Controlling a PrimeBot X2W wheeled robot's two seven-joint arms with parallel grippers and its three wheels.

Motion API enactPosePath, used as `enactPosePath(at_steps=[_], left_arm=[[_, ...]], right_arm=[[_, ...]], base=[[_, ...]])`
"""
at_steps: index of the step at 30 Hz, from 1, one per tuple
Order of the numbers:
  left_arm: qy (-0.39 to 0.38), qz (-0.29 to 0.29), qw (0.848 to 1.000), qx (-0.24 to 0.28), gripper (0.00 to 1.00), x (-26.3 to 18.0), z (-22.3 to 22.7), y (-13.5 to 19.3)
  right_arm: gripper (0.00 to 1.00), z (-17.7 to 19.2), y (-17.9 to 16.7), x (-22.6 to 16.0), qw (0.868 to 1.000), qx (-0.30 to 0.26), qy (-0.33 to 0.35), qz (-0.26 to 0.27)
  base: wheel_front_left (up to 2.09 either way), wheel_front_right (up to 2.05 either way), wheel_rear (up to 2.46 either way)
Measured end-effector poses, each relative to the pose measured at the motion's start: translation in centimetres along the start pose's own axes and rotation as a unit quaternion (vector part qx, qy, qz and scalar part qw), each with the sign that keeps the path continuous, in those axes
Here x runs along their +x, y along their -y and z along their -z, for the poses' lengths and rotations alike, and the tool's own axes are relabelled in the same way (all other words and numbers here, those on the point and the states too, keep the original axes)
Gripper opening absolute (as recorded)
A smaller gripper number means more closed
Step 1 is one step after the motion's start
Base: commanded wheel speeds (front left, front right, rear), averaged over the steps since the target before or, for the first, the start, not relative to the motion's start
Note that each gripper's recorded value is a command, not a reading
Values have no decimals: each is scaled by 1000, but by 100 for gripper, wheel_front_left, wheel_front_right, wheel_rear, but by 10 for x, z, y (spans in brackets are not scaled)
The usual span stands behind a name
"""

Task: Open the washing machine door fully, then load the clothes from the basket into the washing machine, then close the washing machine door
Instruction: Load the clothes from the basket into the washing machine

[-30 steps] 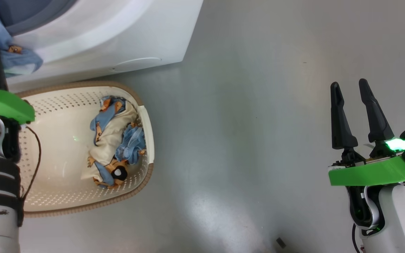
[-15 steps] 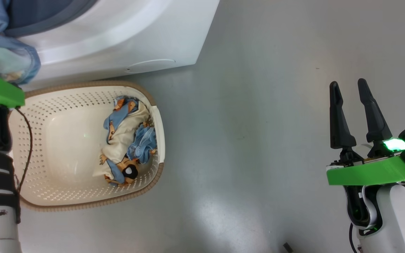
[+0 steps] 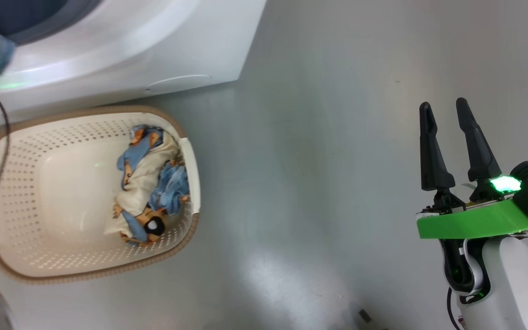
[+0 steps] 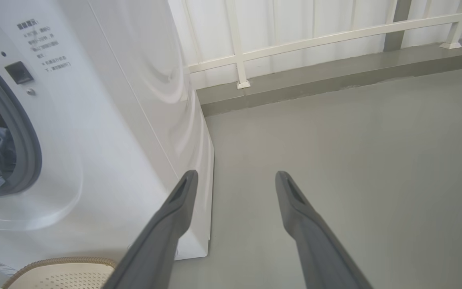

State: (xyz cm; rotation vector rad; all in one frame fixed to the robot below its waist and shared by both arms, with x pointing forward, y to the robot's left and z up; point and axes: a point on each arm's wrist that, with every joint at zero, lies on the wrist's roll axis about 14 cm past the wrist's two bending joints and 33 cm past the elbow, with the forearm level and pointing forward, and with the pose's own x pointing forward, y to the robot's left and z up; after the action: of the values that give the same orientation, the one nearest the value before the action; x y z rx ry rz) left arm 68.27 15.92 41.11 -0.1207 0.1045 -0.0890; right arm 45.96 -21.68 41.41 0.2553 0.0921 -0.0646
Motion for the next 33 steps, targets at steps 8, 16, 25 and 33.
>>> enactPosePath(at_steps=[8,16,25,33], left_arm=[[62,6,998,28,0,28,-47,2],[70,12,997,28,0,40,-40,15],[-6,15,999,34,0,36,14,14],[-43,10,998,36,37,40,21,10]], right_arm=[[100,-1,9,-7,1000,-6,-4,13],[100,0,20,-14,999,-15,-10,30],[100,4,20,-15,999,-15,-16,33],[100,6,14,-14,1000,-11,-17,24]], base=[[0,0,0],[0,0,0],[0,0,0],[0,0,0]])
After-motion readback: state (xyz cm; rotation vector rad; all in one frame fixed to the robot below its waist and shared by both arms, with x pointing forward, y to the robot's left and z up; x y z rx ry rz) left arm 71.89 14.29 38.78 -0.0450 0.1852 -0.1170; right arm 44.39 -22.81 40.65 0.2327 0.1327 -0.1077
